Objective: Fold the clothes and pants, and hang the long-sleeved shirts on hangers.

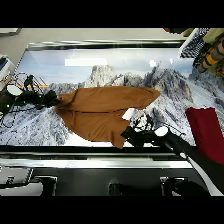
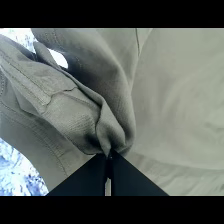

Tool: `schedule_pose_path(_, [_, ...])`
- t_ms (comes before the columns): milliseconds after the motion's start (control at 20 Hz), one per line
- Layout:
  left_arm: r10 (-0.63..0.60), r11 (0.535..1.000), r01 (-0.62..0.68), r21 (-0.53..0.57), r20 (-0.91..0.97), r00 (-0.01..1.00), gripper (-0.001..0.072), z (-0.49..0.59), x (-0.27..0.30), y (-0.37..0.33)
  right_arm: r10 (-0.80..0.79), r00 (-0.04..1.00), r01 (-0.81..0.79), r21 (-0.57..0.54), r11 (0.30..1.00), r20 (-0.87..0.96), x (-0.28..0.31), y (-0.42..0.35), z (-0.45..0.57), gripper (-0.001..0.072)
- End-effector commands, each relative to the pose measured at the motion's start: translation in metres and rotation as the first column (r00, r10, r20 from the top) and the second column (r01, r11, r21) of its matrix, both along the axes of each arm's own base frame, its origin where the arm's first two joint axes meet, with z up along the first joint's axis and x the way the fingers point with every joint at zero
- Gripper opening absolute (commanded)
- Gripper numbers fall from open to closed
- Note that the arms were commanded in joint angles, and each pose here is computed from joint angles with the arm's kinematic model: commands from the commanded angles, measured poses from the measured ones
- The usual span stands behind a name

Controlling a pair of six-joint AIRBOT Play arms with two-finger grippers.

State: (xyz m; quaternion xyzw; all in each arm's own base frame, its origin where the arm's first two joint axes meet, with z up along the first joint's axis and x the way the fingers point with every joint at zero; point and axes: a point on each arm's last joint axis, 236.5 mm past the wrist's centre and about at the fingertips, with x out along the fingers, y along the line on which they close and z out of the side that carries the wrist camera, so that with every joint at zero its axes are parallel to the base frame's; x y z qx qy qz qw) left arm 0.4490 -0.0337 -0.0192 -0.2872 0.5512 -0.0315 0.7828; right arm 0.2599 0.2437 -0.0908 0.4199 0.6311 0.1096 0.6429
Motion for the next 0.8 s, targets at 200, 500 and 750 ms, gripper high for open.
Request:
schedule_pose_path(200, [-0.005, 1.0, 0.005, 0.008, -0.002, 1.0, 0.0014, -0.001, -0.001, 0.002, -0.049, 0.999, 0.049, -0.024, 0.998, 0.003, 0.007, 0.009, -0.019, 0.015])
schedule_pose_path(500, [-0.015, 1.0, 0.014, 0.017, 0.059, 0.998, 0.0014, 0.04, 0.002, 0.01, -0.077, 0.96, 0.059, 0.075, 0.995, 0.27, 0.077, 0.019, 0.077, 0.0026])
schedule_pose_path(750, [0.041, 0.994, -0.074, 0.079, 0.36, 0.932, 0.0014, 0.189, 0.012, 0.056, -0.272, 0.673, 0.174, 0.21, 0.962, 0.688, 0.149, -0.073, 0.306, 0.0026])
